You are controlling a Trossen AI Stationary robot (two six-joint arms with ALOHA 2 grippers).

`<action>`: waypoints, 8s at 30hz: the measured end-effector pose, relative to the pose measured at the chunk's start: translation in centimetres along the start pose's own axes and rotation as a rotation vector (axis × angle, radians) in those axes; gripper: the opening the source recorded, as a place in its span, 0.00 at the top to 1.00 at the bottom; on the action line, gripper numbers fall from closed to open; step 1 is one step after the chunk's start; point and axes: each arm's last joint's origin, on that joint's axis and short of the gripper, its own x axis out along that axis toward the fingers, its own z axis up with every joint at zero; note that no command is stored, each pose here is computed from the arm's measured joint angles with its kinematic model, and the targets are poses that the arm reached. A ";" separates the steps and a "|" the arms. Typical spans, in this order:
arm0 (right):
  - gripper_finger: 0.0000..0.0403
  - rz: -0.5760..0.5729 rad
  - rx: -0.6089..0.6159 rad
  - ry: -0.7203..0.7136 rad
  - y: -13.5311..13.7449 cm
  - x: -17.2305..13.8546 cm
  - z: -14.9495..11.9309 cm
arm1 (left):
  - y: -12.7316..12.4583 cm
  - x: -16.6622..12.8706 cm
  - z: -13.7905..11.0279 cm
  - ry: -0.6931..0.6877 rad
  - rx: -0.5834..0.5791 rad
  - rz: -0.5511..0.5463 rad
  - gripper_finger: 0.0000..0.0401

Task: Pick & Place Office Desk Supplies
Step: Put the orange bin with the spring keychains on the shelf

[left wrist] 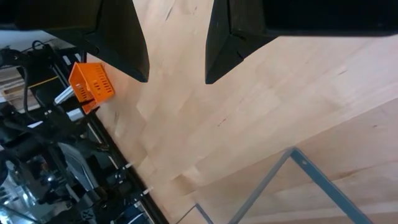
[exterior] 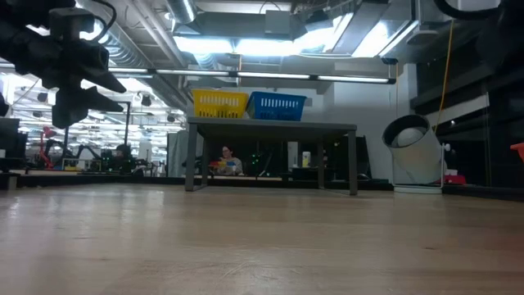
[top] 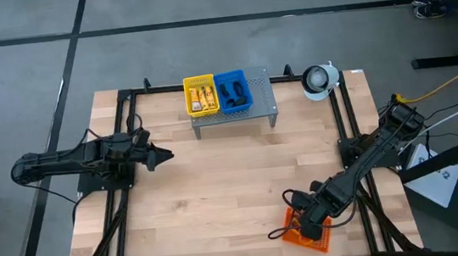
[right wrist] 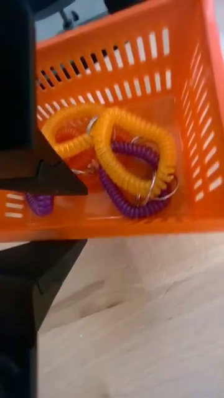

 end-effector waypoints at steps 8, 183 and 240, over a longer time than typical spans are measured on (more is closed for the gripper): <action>0.96 0.009 0.040 0.005 -0.2 0.0 0.5 | 0.1 0.0 -0.1 0.008 0.015 0.009 0.61; 0.97 0.047 0.906 -0.301 -34.4 -22.0 23.0 | -1.0 -0.1 0.3 0.054 0.081 -0.186 0.61; 0.64 0.086 0.916 -0.387 -32.8 -21.7 24.7 | -1.0 -0.1 0.3 0.048 0.098 -0.181 0.61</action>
